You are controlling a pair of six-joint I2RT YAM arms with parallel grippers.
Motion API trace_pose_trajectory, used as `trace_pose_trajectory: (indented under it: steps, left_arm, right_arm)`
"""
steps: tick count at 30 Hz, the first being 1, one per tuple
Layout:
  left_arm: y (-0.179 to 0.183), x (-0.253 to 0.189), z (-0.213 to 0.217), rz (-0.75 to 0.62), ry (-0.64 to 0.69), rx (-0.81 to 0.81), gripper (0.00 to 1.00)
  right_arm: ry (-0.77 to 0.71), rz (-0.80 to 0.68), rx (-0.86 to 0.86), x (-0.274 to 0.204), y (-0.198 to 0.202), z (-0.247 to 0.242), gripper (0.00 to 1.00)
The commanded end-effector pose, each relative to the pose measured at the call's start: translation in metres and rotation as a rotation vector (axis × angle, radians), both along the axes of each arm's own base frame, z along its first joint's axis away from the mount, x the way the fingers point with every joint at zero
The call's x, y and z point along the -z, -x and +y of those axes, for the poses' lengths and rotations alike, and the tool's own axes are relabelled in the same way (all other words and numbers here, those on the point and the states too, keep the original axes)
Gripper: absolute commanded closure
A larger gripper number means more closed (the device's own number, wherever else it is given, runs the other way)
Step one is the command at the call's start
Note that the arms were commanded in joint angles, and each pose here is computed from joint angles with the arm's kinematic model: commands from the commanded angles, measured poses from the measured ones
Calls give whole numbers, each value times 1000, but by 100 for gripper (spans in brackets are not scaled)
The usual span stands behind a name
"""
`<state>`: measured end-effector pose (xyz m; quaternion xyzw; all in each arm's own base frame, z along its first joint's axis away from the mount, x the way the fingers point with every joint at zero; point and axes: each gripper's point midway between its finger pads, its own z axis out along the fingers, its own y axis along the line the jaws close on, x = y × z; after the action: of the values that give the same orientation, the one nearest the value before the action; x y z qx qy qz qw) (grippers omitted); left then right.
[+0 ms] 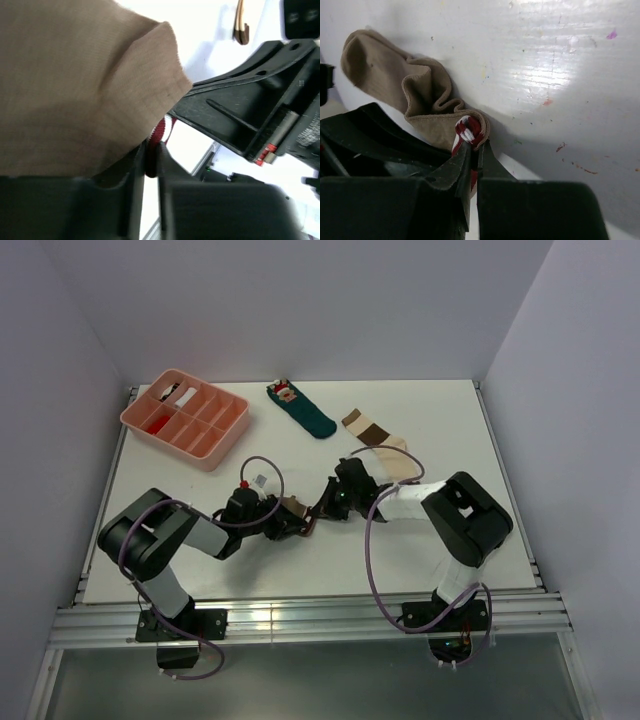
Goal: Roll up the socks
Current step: Roll the sock at the center of the board.
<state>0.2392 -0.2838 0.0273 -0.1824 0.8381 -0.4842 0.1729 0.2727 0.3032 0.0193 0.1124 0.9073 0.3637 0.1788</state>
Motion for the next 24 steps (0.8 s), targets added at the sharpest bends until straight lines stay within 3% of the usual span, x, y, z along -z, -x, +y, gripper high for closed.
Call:
trace_pose_trajectory:
  steps: [1,5,10,16,24]
  left_arm:
    - [-1,15,9,-16,-134,26,76]
    - [-15,4,12,-85,-236,22,55]
    - [-41,-23,25,-248,-399,-38,44]
    - [-45,-50,34,-420,-582,-73,40]
    - [-30,-61,-1,-619,-782,-6,43]
  right_arm:
    - [225,12,-7,10,-1,-27,100]
    - [351,19,5,1,-13,-38,100]
    - [480,52,-17,-6,-21,-48,100]
    - [568,89,-53,-8,-25,-51,100]
    - [630,141,-91,-4,-23,-53,100]
